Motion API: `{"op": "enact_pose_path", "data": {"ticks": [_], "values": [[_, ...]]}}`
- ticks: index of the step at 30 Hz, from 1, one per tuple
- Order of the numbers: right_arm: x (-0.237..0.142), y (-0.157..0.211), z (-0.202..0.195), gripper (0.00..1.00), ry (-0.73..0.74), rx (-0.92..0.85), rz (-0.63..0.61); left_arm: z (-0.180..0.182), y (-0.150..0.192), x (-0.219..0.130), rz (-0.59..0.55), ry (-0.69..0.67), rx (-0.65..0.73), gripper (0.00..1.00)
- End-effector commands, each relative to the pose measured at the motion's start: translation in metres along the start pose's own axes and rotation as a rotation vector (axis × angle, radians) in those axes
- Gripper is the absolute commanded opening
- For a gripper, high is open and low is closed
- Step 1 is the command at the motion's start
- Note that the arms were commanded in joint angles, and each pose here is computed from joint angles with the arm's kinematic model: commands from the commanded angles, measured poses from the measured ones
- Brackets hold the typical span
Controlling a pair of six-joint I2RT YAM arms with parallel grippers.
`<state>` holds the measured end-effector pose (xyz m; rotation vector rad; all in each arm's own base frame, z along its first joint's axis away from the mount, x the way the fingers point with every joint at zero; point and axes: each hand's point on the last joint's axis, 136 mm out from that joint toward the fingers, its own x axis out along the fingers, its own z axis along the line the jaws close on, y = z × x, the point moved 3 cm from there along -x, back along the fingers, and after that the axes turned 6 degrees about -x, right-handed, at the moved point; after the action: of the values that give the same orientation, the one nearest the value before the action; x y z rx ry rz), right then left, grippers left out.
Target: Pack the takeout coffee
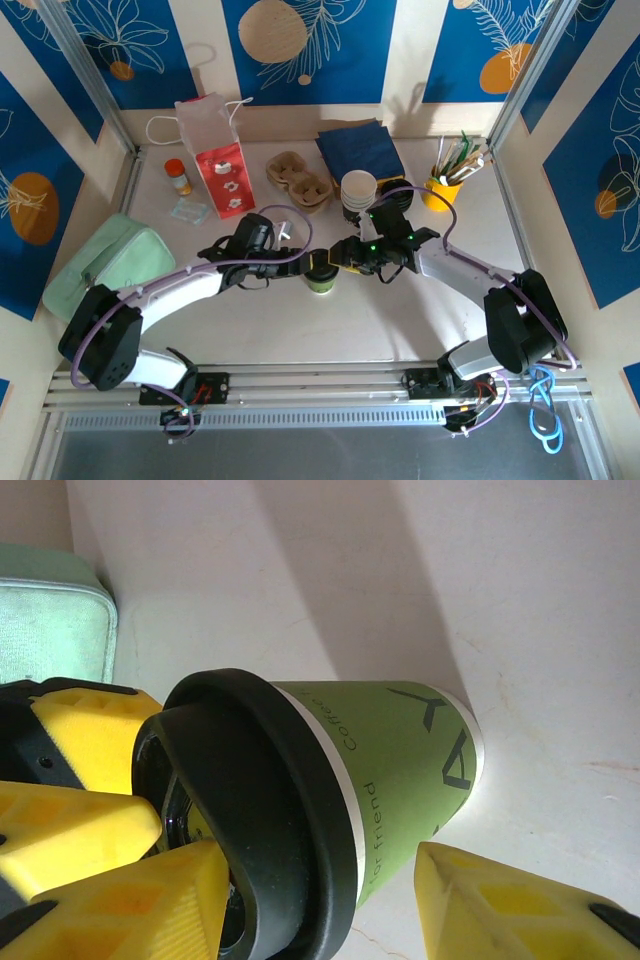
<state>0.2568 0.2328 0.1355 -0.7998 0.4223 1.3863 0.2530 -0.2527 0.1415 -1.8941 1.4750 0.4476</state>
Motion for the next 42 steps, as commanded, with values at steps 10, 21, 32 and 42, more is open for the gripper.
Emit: {"op": "enact_pose_path", "data": {"ticks": [10, 21, 32, 42], "values": [[0.000, 0.016, -0.013, 0.51, 0.116, 0.046, 0.071, 0.013, 0.012, -0.008, 0.047, -0.089, -0.038, 0.47], [-0.013, -0.008, 0.015, 0.52, 0.093, 0.012, 0.047, -0.006, 0.002, -0.017, 0.015, -0.077, -0.005, 0.48], [-0.011, -0.009, 0.019, 0.52, 0.084, 0.004, 0.049, -0.008, -0.003, -0.016, -0.001, -0.077, 0.002, 0.47], [-0.010, -0.006, 0.017, 0.52, 0.093, -0.001, 0.053, -0.013, -0.009, -0.015, -0.007, -0.070, 0.005, 0.47]]}}
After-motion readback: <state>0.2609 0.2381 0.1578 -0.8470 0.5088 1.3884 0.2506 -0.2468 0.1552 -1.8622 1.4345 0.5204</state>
